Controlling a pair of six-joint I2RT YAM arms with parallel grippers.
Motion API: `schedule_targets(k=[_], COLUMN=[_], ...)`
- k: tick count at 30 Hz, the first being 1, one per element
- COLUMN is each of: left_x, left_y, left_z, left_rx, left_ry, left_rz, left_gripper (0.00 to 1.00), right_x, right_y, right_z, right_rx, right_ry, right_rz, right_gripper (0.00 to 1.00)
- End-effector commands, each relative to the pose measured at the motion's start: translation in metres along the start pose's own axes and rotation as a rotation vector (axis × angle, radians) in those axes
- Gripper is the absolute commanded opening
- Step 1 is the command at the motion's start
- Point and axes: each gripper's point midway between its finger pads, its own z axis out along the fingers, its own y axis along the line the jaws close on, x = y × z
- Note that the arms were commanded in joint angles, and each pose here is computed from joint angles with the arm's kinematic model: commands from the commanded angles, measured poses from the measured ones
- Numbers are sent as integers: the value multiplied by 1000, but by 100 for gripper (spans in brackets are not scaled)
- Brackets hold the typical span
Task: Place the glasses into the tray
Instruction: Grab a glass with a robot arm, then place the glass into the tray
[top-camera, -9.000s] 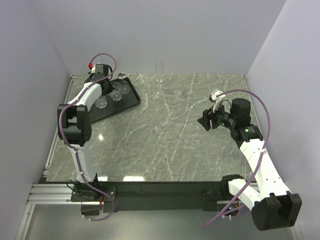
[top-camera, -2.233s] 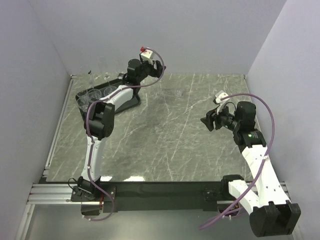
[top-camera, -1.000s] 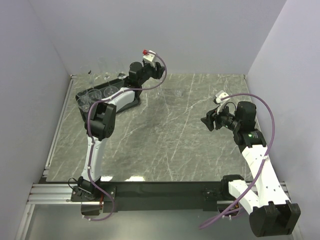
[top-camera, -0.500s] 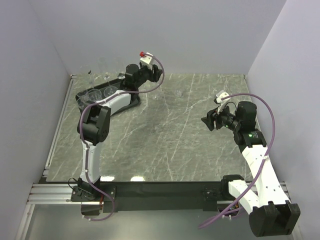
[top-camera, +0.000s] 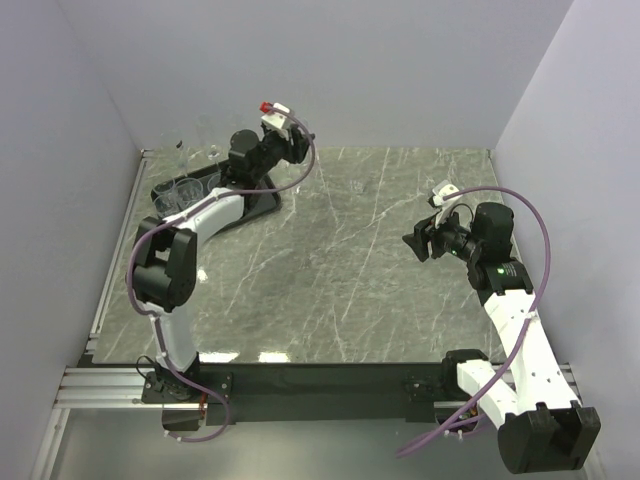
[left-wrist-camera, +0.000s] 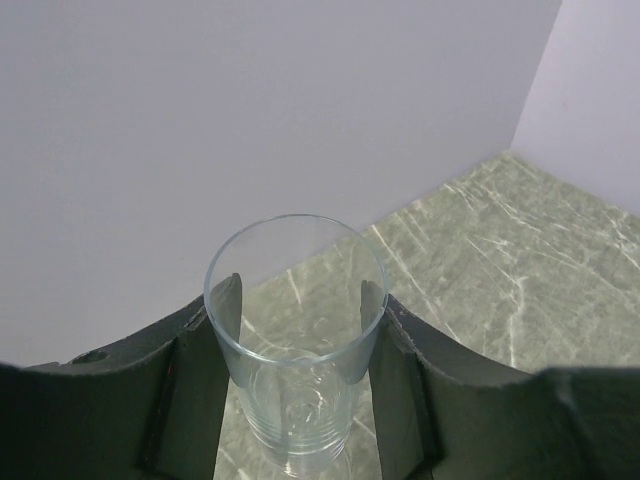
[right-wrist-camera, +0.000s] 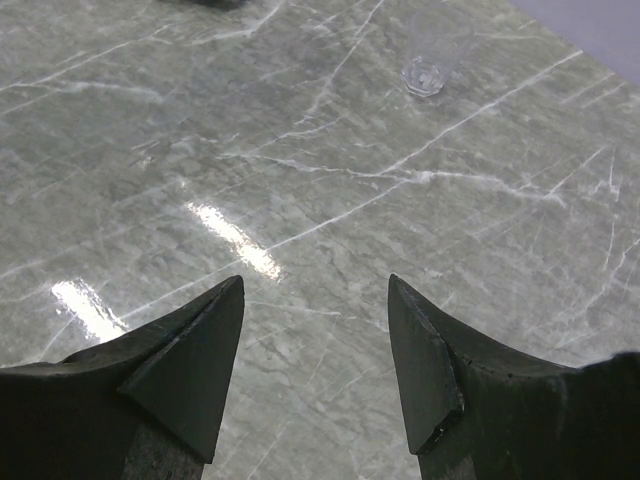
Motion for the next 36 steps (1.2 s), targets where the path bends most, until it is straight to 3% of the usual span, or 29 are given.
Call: schedule_targets(k=[1, 16, 36], left_x=[-65, -51, -19], left_y=[13, 66, 117], left_z=[-16, -57, -68], left_rx=[-43, -165, -264], left_ry=[-157, -113, -67], left_rz=[57, 56, 48], left_gripper=[13, 12, 13], right_x=[-10, -8, -5], right_y=[-3, -4, -7], right_z=[-2, -1, 0], right_rx=[12, 12, 21], right_ry=[-43, -39, -29], right_rz=[-32, -26, -20], right_gripper=[66, 66, 66])
